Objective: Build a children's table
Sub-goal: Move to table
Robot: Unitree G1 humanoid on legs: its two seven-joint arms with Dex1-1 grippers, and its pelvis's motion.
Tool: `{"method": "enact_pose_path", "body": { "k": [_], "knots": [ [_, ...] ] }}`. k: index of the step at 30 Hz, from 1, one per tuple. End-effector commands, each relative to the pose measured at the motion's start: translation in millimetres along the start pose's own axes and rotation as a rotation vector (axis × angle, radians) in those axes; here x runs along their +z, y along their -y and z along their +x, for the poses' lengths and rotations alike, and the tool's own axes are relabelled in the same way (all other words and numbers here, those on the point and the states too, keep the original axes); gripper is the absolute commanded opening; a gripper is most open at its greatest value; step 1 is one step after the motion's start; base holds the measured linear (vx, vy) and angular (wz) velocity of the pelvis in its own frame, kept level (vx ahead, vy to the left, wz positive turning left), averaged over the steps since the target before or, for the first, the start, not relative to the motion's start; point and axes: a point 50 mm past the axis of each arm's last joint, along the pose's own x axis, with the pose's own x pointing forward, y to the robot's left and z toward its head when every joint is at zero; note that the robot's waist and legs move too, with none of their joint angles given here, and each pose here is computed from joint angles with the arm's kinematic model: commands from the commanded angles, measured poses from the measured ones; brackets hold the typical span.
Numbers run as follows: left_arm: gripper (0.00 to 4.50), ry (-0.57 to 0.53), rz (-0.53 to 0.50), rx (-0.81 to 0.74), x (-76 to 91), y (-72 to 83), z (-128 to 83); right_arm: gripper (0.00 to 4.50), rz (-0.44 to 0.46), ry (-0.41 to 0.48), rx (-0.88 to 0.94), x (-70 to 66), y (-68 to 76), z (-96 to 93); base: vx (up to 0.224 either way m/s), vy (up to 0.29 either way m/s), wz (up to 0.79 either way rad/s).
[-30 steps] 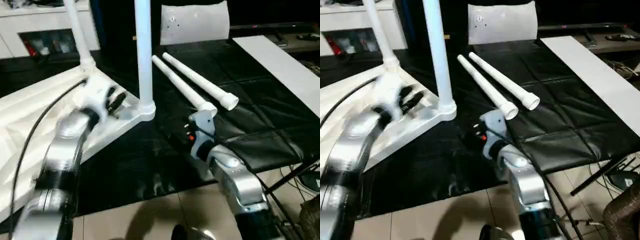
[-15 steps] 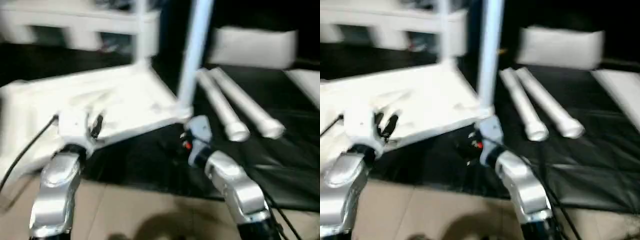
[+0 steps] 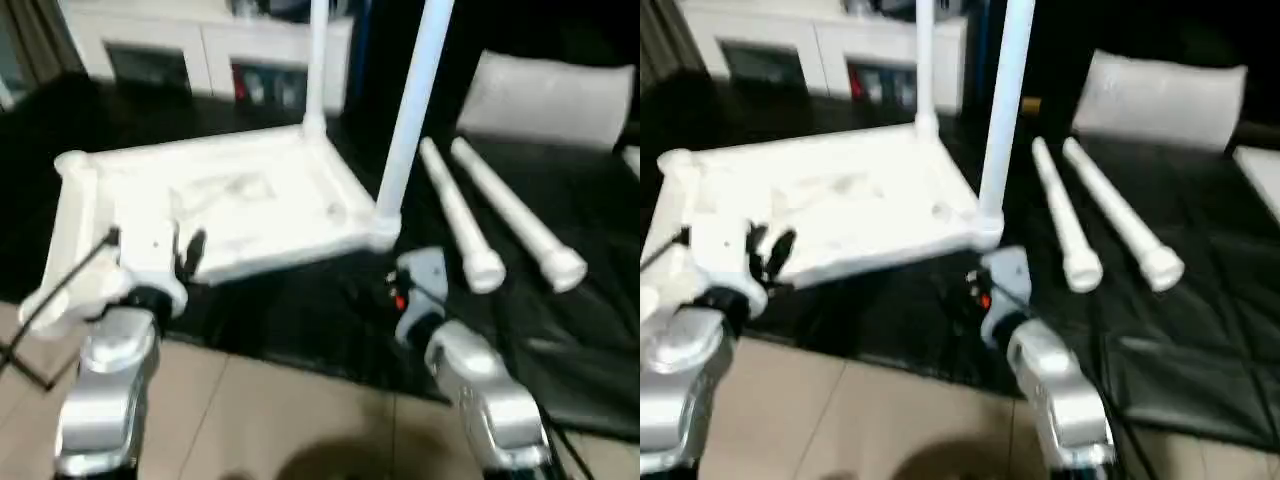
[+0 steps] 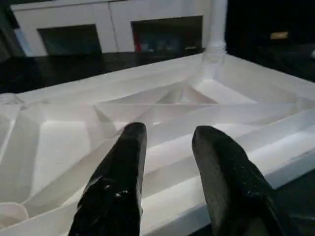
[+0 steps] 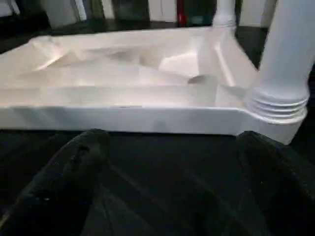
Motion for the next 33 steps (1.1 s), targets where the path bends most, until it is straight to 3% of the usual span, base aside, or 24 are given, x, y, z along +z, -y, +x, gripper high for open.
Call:
{"method": "enact_pose_path", "body": {
  "k": [1,14,17,20,25,28,31,33],
  "knots": [
    [1.75,-0.003,0.017,-0.004,1.7,-3.3,1,4.50,0.010,0.001,-0.037,1.4,2.6,-1.6,-0.029,0.093,-0.10],
    [1.75,-0.029,0.049,-0.069,-1.8,2.3,1,4.50,0.014,-0.018,-0.152,-2.4,11.7,-9.2,-0.052,0.210,0.01],
    [1.94,-0.050,0.009,-0.102,-5.7,7.9,-1,4.50,0.008,-0.023,-0.158,-2.6,12.8,-9.7,0.016,0.192,-0.13],
    [1.94,-0.025,-0.095,-0.125,-7.5,8.6,-7,4.50,0.003,-0.029,-0.172,-2.7,15.9,-10.9,0.005,0.197,0.03],
    [1.94,-0.056,-0.054,-0.149,-14.1,5.6,-5,4.50,-0.016,-0.049,-0.174,-4.7,17.4,-11.1,-0.003,0.052,0.00],
    [1.94,-0.106,-0.012,-0.117,-19.4,-1.2,-5,4.50,-0.020,-0.047,-0.171,-1.9,17.1,-10.2,0.000,0.000,0.00],
    [1.94,-0.136,0.015,0.008,-21.5,-18.9,-3,4.50,-0.018,-0.050,-0.164,-0.7,17.2,-9.7,-0.019,-0.056,-0.01],
    [1.94,-0.152,0.043,0.130,-20.1,-41.5,-2,4.50,-0.034,-0.069,-0.145,-1.2,16.5,-8.9,-0.015,-0.072,0.01]
  ]
}}
